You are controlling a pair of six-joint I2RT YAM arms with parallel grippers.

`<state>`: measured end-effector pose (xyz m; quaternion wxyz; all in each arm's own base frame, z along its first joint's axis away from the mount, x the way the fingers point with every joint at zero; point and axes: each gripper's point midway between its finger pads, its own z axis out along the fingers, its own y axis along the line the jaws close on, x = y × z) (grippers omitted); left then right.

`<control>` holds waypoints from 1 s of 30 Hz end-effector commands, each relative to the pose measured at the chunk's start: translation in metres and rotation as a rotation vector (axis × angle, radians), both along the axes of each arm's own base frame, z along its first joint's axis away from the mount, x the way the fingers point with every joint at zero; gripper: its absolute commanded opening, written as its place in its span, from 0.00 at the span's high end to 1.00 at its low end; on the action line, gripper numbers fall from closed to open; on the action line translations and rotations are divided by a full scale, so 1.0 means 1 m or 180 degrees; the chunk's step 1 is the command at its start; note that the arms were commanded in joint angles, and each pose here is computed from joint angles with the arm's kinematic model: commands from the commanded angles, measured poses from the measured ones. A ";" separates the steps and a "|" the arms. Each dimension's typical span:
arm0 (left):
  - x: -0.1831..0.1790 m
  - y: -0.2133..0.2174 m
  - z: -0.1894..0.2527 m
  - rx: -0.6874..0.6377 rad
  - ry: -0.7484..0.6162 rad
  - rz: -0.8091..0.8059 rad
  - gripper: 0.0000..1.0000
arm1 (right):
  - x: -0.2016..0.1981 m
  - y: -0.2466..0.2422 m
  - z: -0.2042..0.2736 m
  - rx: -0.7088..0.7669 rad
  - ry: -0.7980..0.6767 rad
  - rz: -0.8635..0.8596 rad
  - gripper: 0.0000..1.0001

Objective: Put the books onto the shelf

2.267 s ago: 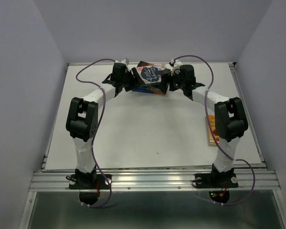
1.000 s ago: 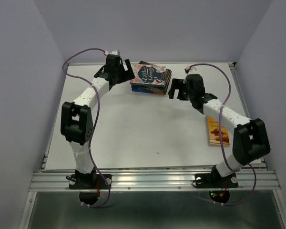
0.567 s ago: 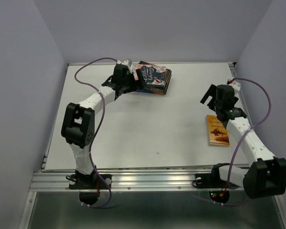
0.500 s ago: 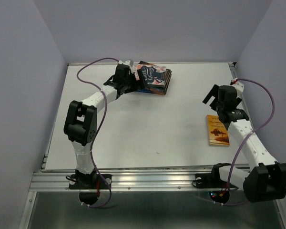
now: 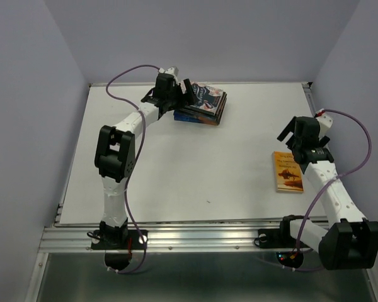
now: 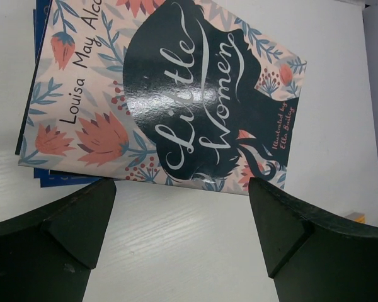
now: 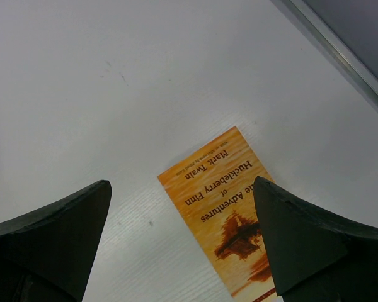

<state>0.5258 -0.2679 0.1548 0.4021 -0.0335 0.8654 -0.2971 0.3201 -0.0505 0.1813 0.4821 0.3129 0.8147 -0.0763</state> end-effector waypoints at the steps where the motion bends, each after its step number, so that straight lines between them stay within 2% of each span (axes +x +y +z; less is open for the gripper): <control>1: 0.014 -0.008 0.040 -0.0113 -0.0313 -0.0088 0.01 | -0.006 -0.021 -0.022 0.0030 0.0180 -0.0243 0.00; 8: 0.013 -0.011 0.033 -0.0112 -0.0278 -0.0125 0.01 | -0.010 -0.047 -0.052 0.0307 0.0367 -0.0403 0.00; 12: 0.003 -0.015 0.036 -0.0119 -0.0275 -0.0236 0.01 | -0.015 -0.062 -0.077 0.0688 0.0433 -0.0461 0.00; 13: -0.003 -0.014 0.048 -0.0112 -0.0348 -0.0262 0.01 | -0.018 -0.061 -0.091 0.0785 0.0522 -0.0458 0.00; 15: -0.021 -0.015 0.040 -0.0044 -0.0296 -0.0275 0.01 | -0.015 -0.056 -0.104 0.0915 0.0564 -0.0377 0.00; 16: -0.031 -0.015 0.056 -0.0079 -0.0385 -0.0287 0.01 | -0.016 -0.053 -0.111 0.0957 0.0611 -0.0353 0.00; 17: -0.045 -0.014 0.042 -0.0053 -0.0297 -0.0314 0.01 | -0.019 -0.051 -0.126 0.1018 0.0728 -0.0363 0.00; 19: -0.065 -0.021 0.055 -0.0098 -0.0375 -0.0392 0.01 | -0.024 -0.045 -0.139 0.1106 0.0831 -0.0349 0.00; 20: -0.077 -0.020 0.041 -0.0066 -0.0277 -0.0414 0.01 | -0.029 -0.041 -0.148 0.1177 0.0898 -0.0359 0.00; 22: -0.097 -0.026 0.043 -0.0082 -0.0278 -0.0490 0.01 | -0.034 -0.024 -0.159 0.1413 0.0962 -0.0215 0.00; 23: -0.109 -0.024 0.026 -0.0047 -0.0169 -0.0515 0.01 | -0.036 -0.015 -0.162 0.1539 0.0952 -0.0154 0.00; 24: -0.118 -0.025 0.033 -0.0100 -0.0193 -0.0529 0.01 | -0.043 0.004 -0.164 0.1772 0.0946 0.0030 0.00; 25: -0.131 -0.024 0.016 -0.0072 -0.0078 -0.0552 0.01 | -0.041 0.016 -0.160 0.1935 0.0847 0.0125 0.00; 27: -0.142 -0.022 0.013 -0.0146 -0.0011 -0.0523 0.01 | -0.053 0.047 -0.160 0.2307 0.0747 0.0366 0.00; 28: -0.147 -0.021 0.020 -0.0198 -0.0060 -0.0526 0.01 | -0.048 0.071 -0.142 0.2345 0.0562 0.0688 0.00; 30: -0.158 -0.018 0.010 -0.0214 0.0014 -0.0508 0.01 | -0.052 0.094 -0.132 0.2439 0.0511 0.0805 0.00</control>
